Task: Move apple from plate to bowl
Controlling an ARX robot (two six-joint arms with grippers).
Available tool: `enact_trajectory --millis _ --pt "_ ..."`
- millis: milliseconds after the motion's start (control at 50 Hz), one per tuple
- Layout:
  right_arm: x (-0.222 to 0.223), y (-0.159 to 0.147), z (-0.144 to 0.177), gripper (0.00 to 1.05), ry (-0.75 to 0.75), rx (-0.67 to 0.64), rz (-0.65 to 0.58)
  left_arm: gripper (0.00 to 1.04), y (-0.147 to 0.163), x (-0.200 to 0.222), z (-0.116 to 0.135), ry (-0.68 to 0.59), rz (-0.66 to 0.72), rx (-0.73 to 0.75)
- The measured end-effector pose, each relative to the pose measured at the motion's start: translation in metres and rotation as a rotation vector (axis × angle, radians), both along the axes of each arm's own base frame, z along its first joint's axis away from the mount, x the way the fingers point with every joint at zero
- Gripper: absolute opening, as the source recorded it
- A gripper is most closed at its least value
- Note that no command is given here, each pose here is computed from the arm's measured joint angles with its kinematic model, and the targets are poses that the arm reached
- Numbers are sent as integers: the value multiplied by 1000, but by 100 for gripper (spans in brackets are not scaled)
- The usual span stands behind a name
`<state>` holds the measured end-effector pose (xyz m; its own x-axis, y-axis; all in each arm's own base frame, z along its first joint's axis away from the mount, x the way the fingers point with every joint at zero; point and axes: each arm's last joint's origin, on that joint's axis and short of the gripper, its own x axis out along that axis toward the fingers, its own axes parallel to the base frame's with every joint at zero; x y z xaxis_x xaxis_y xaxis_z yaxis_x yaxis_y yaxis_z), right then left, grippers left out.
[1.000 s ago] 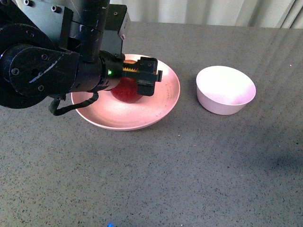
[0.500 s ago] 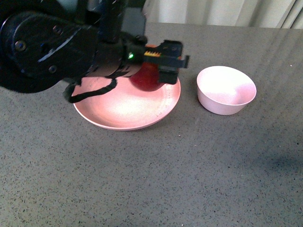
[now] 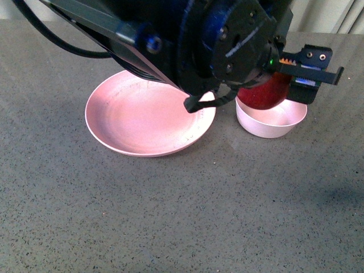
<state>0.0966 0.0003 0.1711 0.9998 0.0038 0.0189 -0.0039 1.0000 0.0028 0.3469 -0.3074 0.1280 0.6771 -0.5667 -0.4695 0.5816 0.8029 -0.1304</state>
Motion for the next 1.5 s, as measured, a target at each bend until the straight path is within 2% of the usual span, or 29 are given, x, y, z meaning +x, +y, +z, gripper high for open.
enact_trajectory --millis 140,360,720,740,840,1060,1340,1500 --pt "0 0 0 96 0 0 0 79 -11 0 -9 13 -28 20" --pt "0 0 0 96 0 0 0 79 -21 11 -3 -9 -27 9" --pt "0 0 0 96 0 0 0 79 -25 17 -10 7 -27 11" --pt "0 0 0 96 0 0 0 80 -25 17 -10 8 -27 10" --pt "0 0 0 96 0 0 0 98 -25 17 -10 13 -33 4" --pt "0 0 0 96 0 0 0 96 -24 16 -12 26 -29 0" --pt "0 0 0 96 0 0 0 96 -7 2 -13 41 -6 -11" --pt "0 0 0 96 0 0 0 96 26 -3 2 45 56 -52"
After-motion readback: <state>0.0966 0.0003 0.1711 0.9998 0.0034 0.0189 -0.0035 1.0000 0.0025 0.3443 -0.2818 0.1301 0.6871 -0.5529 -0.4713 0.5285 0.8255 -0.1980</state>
